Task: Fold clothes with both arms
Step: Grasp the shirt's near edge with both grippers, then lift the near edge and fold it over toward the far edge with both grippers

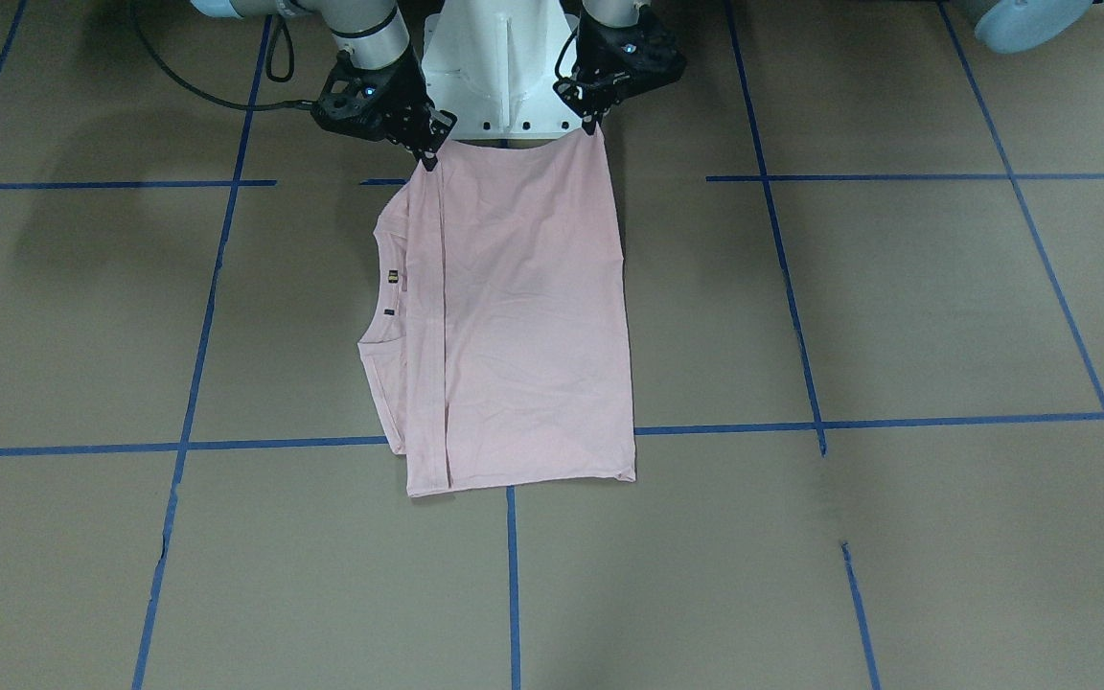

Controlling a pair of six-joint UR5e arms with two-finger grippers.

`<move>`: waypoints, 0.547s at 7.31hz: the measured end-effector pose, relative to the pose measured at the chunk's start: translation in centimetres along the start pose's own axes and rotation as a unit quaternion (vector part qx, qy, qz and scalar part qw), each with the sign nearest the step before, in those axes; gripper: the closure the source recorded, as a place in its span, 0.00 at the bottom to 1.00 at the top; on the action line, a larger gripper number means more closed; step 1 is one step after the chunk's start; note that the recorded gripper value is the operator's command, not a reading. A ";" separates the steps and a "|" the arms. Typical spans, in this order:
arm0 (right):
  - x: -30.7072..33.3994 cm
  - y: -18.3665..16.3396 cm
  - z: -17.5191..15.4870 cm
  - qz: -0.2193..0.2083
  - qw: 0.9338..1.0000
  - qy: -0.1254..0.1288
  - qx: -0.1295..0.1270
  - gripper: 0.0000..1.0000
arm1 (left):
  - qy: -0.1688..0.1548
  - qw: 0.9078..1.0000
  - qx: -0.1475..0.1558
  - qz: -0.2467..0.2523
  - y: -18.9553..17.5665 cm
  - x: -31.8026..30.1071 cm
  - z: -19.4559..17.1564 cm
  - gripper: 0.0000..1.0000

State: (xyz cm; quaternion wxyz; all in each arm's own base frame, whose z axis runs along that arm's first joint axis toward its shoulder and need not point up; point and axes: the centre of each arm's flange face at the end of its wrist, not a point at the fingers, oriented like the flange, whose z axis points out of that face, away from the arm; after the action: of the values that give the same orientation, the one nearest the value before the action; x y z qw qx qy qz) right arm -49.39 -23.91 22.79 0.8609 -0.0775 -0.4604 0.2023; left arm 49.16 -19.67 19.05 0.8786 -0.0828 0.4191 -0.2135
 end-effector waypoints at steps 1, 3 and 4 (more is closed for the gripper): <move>0.2 0.6 -0.4 -0.003 1.000 -0.003 -0.006 1.00 | 0.002 1.000 -0.010 0.007 1.1 -0.2 -0.7 1.00; -0.2 0.0 -0.9 -0.001 1.000 -0.010 -0.002 1.00 | 0.008 1.000 -0.012 0.008 1.2 0.1 -1.4 1.00; -0.6 -1.5 -1.3 0.007 1.000 -0.017 0.010 1.00 | 0.014 1.000 0.002 0.012 -0.4 0.6 -1.7 1.00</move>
State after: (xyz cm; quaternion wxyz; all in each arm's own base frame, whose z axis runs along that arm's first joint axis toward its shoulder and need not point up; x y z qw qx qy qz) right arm -48.17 -25.48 22.06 0.8524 -0.0688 -0.4720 0.2143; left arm 48.08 -20.22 17.64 0.8752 -0.0735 0.4320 -0.2048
